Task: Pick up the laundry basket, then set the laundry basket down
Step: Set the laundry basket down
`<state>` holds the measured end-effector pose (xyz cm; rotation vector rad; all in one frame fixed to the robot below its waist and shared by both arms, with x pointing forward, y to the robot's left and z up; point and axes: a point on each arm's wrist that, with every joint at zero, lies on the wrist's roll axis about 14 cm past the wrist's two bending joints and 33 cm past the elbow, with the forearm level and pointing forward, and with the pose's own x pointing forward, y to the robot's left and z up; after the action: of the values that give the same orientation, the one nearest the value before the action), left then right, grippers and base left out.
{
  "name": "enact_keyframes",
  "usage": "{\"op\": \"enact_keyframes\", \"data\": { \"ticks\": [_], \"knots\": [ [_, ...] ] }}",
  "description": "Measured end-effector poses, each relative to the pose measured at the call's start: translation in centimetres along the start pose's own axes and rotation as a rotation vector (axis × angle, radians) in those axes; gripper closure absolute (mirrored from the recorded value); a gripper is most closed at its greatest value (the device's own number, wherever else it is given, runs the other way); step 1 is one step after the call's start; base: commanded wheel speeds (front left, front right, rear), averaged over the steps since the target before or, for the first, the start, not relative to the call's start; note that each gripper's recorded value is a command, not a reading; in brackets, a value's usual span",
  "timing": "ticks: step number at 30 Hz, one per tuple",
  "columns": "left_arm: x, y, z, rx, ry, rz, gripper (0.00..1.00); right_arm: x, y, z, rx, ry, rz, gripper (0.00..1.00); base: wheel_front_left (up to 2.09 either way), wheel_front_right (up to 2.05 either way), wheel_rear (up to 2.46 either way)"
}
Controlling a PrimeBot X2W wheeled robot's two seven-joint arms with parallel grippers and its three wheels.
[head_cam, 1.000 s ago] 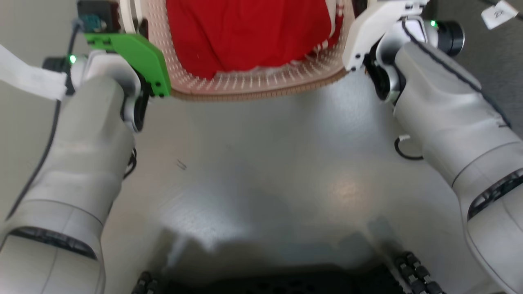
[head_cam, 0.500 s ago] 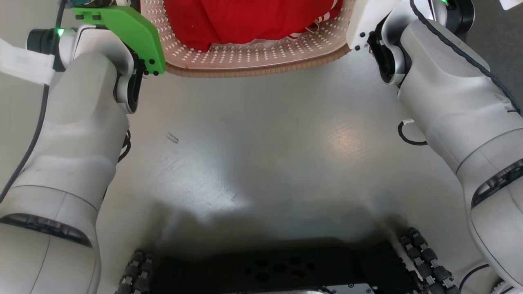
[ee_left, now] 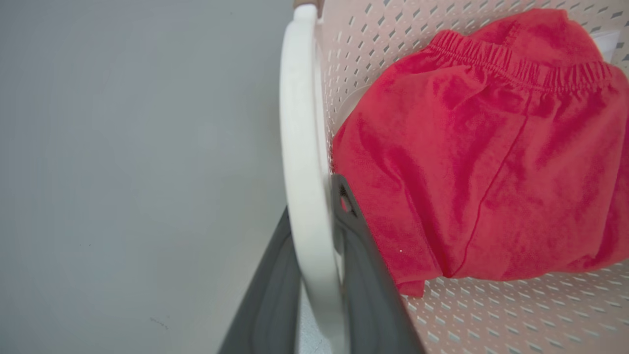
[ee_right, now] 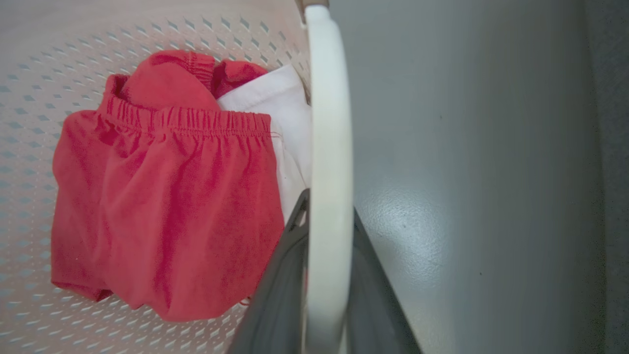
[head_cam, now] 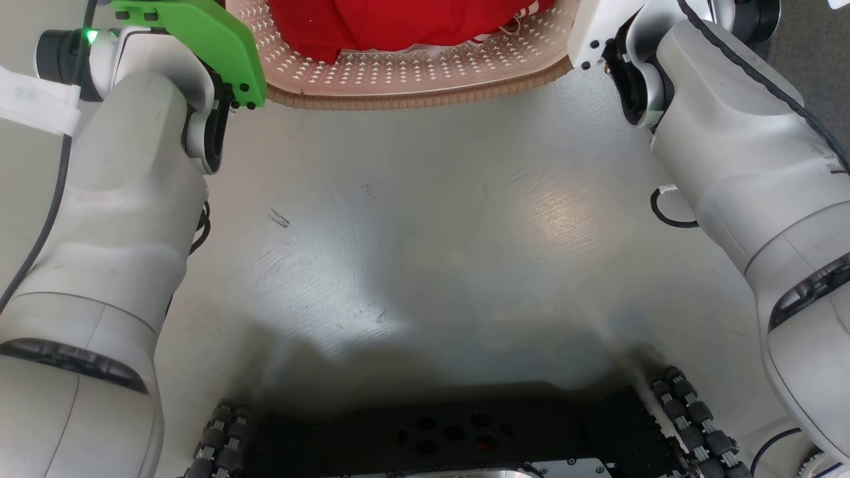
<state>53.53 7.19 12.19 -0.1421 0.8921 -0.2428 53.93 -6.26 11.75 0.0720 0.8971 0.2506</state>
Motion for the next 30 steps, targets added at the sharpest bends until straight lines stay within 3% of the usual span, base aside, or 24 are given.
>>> {"op": "enact_keyframes", "data": {
  "ticks": [1, 2, 5, 6, 7, 8, 10, 11, 30],
  "knots": [
    [0.0, 0.0, 0.0, 0.001, -0.001, -0.001, 1.0, 0.0, 0.0, 0.0, 0.0, -0.001, 0.0, 1.0, 0.0, 0.0, 0.0],
    [0.0, 0.0, 0.0, 0.002, -0.002, -0.001, 1.0, 0.0, 0.0, 0.0, -0.001, -0.002, 0.0, 0.93, 0.0, 0.0, 0.0],
    [-0.1, 0.0, 0.1, 0.007, -0.001, -0.001, 1.0, -0.1, 0.0, 0.2, -0.004, -0.009, -0.001, 0.55, 0.0, 0.0, 0.0],
    [-0.1, -0.1, 0.0, 0.009, 0.0, -0.001, 1.0, -0.1, -0.1, 0.3, -0.005, -0.013, -0.002, 0.55, 0.0, 0.0, 0.0],
    [-0.1, -0.1, 0.0, 0.012, 0.002, -0.001, 0.75, -0.1, -0.1, 0.3, -0.006, -0.015, -0.003, 0.51, 0.0, 0.0, 0.0],
    [-0.2, -0.1, -0.1, 0.017, 0.007, 0.001, 0.64, -0.2, -0.1, 0.5, -0.006, -0.02, -0.004, 0.0, 0.0, 0.0, 0.0],
    [-0.3, -0.1, -0.3, 0.022, 0.014, 0.002, 0.07, -0.2, -0.1, 0.6, -0.007, -0.025, -0.005, 0.0, 0.0, 0.0, 0.0],
    [-0.4, 0.0, -0.5, 0.023, 0.02, 0.005, 0.0, -0.3, -0.2, 0.7, -0.008, -0.027, -0.006, 0.0, 0.0, 0.0, 0.0],
    [-2.7, -0.4, 4.6, 0.029, -0.114, 0.011, 0.0, -3.1, -0.2, 5.5, -0.02, -0.136, -0.013, 0.0, 0.0, 0.0, 0.0]
  ]
}}
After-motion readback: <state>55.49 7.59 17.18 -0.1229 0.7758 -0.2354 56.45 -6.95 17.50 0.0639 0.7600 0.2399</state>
